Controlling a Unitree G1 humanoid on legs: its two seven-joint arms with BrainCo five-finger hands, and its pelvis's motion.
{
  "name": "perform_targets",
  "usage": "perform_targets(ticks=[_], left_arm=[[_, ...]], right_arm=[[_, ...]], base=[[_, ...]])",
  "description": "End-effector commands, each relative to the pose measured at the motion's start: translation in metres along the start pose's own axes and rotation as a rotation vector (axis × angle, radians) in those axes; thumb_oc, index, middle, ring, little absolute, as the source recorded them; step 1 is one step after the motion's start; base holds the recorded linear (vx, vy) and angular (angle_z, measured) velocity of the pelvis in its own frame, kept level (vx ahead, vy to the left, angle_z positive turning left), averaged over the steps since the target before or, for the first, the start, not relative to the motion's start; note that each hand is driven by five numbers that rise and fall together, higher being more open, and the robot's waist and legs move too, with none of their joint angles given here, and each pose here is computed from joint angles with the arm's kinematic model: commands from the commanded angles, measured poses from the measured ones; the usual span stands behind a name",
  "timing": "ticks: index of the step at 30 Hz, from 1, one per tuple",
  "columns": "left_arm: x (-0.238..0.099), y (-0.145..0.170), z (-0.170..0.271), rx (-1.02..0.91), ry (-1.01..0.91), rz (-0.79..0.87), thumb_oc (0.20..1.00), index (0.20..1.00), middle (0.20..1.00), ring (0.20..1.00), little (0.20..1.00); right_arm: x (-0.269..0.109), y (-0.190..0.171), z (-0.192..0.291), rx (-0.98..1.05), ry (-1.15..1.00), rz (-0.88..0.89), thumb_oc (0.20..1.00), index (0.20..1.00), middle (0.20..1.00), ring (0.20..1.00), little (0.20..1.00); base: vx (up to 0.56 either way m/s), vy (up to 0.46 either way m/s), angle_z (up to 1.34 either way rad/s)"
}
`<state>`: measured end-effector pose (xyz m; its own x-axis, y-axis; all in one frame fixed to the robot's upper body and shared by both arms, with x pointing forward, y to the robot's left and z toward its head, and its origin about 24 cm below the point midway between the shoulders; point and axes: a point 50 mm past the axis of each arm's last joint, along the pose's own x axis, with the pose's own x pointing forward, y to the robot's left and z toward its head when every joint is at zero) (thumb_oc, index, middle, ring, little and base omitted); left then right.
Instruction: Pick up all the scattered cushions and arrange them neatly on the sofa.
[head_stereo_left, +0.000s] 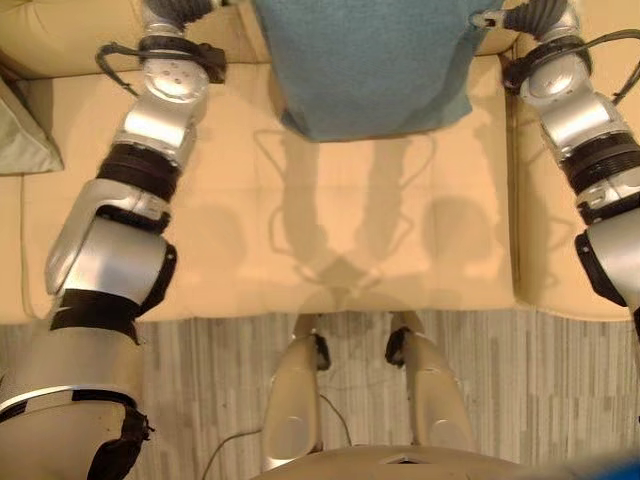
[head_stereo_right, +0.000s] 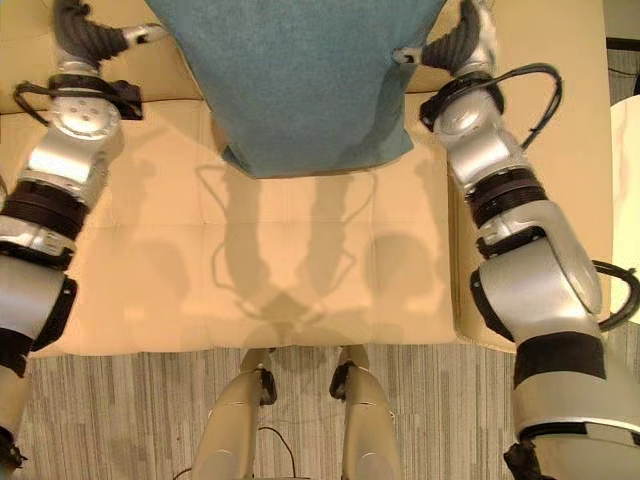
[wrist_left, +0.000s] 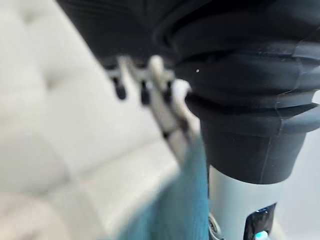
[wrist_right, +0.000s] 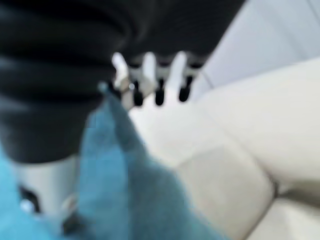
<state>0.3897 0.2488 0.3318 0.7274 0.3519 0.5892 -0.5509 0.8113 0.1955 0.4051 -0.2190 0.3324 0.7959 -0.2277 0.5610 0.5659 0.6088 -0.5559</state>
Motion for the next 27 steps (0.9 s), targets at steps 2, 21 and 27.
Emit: perform_targets(ticks=[2, 21, 27], left_arm=[[0.001, 0.025, -0.012, 0.006, 0.005, 0.071, 1.0, 1.0, 1.0, 1.0, 1.0], [-0.287, 0.082, -0.236, 0.168, 0.828, -0.104, 1.0, 1.0, 1.0, 1.0, 1.0], [-0.434, 0.1, -0.27, 0.307, 1.397, -0.206, 1.0, 1.0, 1.0, 1.0, 1.0]], right_arm=[[0.0, -0.006, -0.004, 0.004, -0.006, -0.048, 1.0, 1.0, 1.0, 1.0, 1.0], [-0.269, 0.047, -0.244, -0.085, 0.68, 0.544, 1.0, 1.0, 1.0, 1.0, 1.0], [-0.393, 0.047, -0.287, -0.169, 1.114, 0.765, 1.0, 1.0, 1.0, 1.0, 1.0]], base=[[0.0, 0.0, 0.0], [0.07, 0.006, 0.0], [0.0, -0.019, -0.13]])
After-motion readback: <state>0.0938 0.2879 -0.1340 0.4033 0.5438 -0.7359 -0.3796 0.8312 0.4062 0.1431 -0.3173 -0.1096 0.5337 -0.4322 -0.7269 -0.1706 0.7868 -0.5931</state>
